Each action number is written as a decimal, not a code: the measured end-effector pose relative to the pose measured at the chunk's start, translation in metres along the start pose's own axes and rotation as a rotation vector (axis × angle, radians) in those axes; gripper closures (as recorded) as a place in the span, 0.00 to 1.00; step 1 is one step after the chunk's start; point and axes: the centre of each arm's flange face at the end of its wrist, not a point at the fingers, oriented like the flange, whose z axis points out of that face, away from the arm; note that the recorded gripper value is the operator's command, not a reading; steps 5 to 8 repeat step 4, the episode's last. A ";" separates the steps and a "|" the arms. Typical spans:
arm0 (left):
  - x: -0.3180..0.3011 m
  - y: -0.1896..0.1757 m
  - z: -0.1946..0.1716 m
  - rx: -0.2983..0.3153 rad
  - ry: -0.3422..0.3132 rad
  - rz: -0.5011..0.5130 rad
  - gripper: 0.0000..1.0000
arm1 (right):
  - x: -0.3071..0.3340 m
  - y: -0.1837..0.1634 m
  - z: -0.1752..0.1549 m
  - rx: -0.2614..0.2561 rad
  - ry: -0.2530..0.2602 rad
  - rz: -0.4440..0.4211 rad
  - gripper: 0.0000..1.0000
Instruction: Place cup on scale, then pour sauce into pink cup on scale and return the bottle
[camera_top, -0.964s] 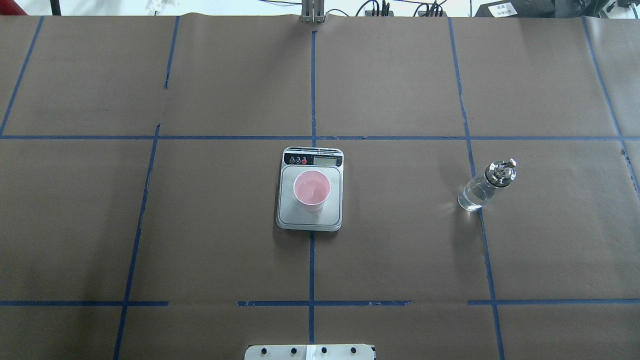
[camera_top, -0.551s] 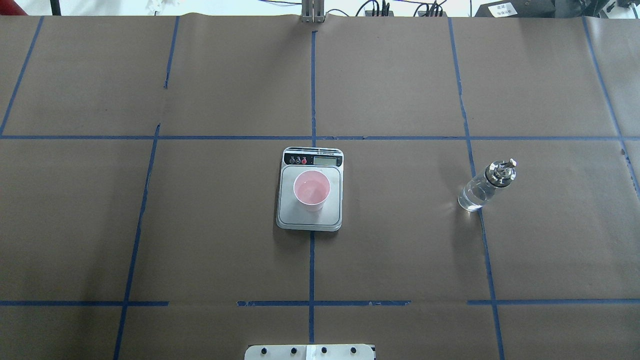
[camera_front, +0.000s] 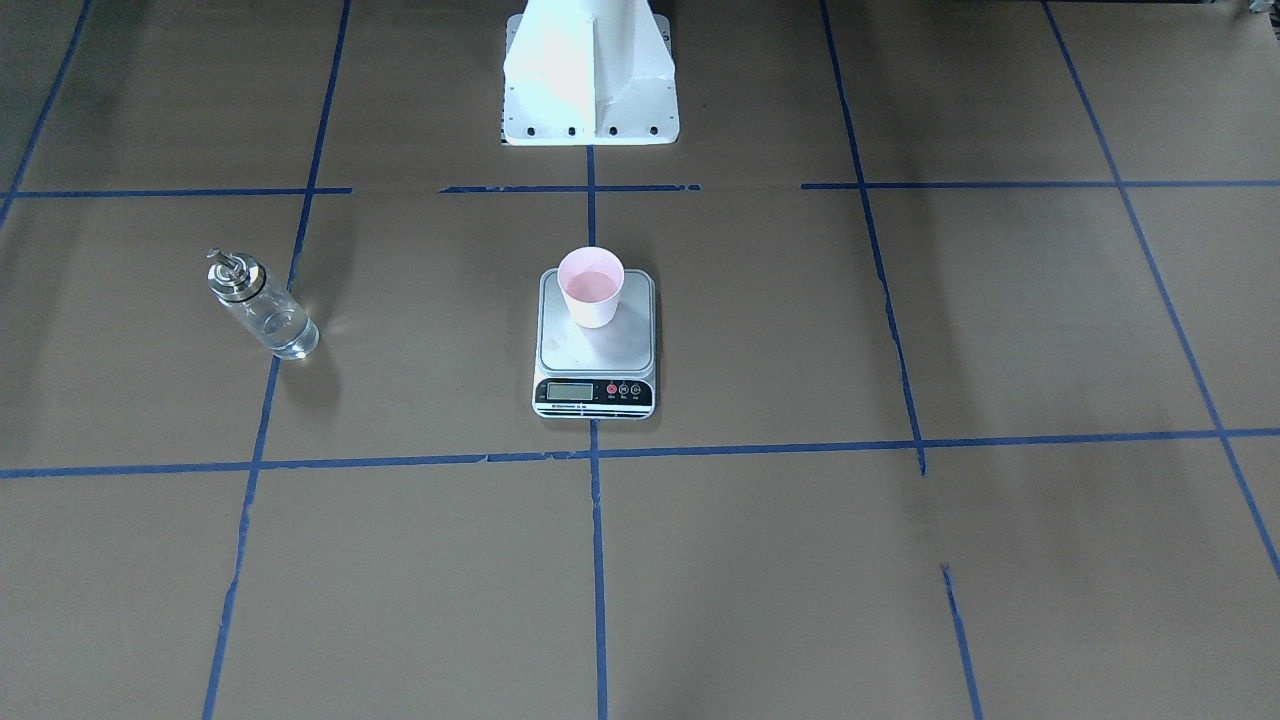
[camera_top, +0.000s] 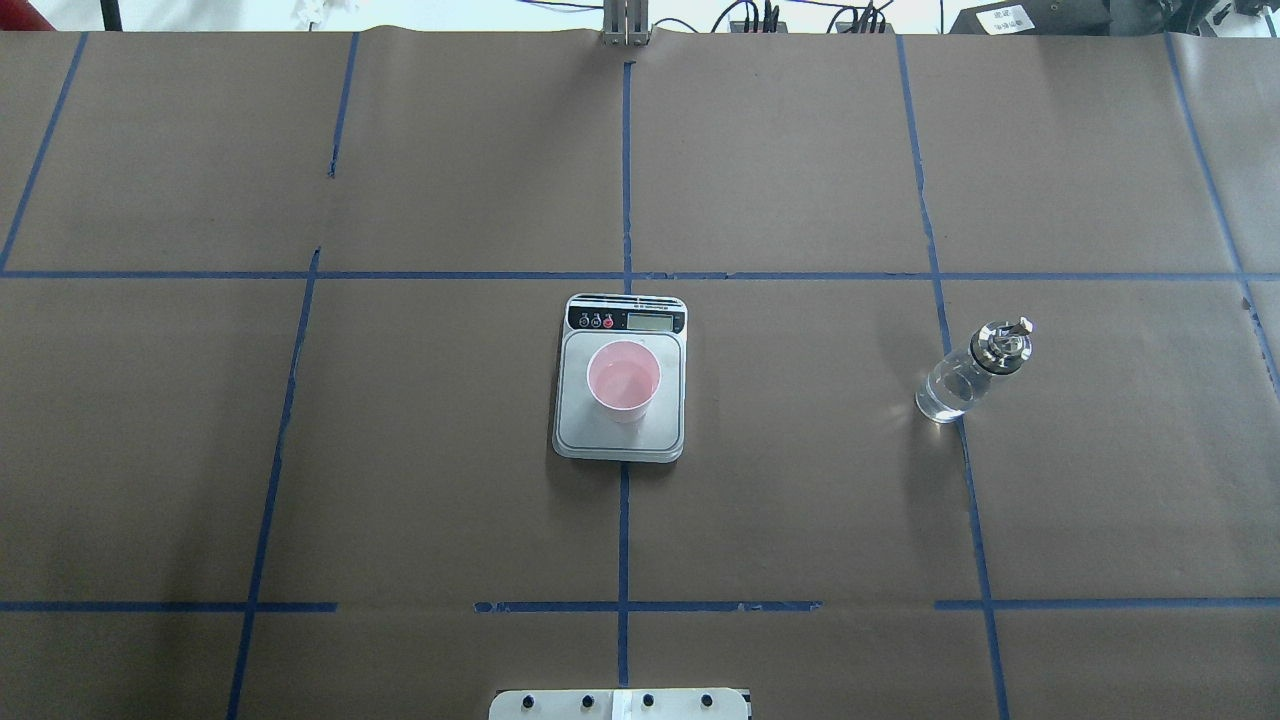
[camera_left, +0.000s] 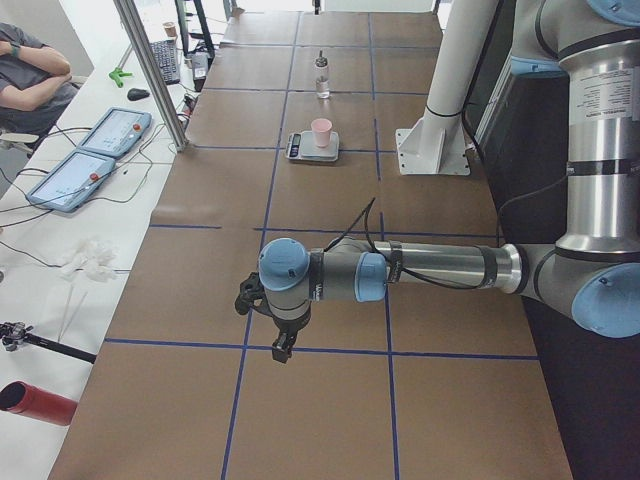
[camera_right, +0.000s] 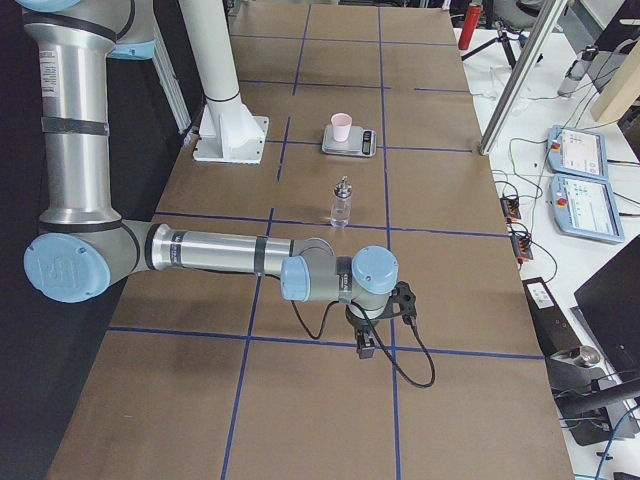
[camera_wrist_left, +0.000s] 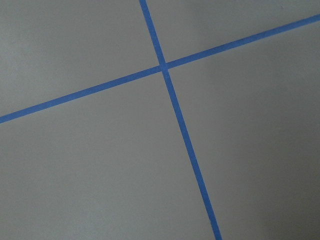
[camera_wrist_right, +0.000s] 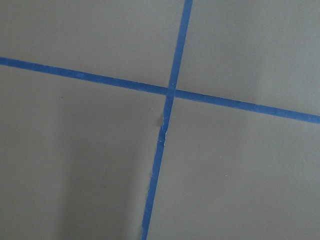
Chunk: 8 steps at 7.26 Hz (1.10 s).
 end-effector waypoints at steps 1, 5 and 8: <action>0.000 0.000 0.000 0.001 0.000 0.001 0.00 | 0.000 -0.001 0.000 0.001 0.000 0.000 0.00; 0.000 -0.001 -0.001 0.004 -0.001 0.004 0.00 | -0.002 -0.003 -0.002 0.005 0.001 -0.004 0.00; 0.000 -0.001 -0.001 0.004 -0.001 0.004 0.00 | -0.002 -0.003 -0.002 0.005 0.001 -0.004 0.00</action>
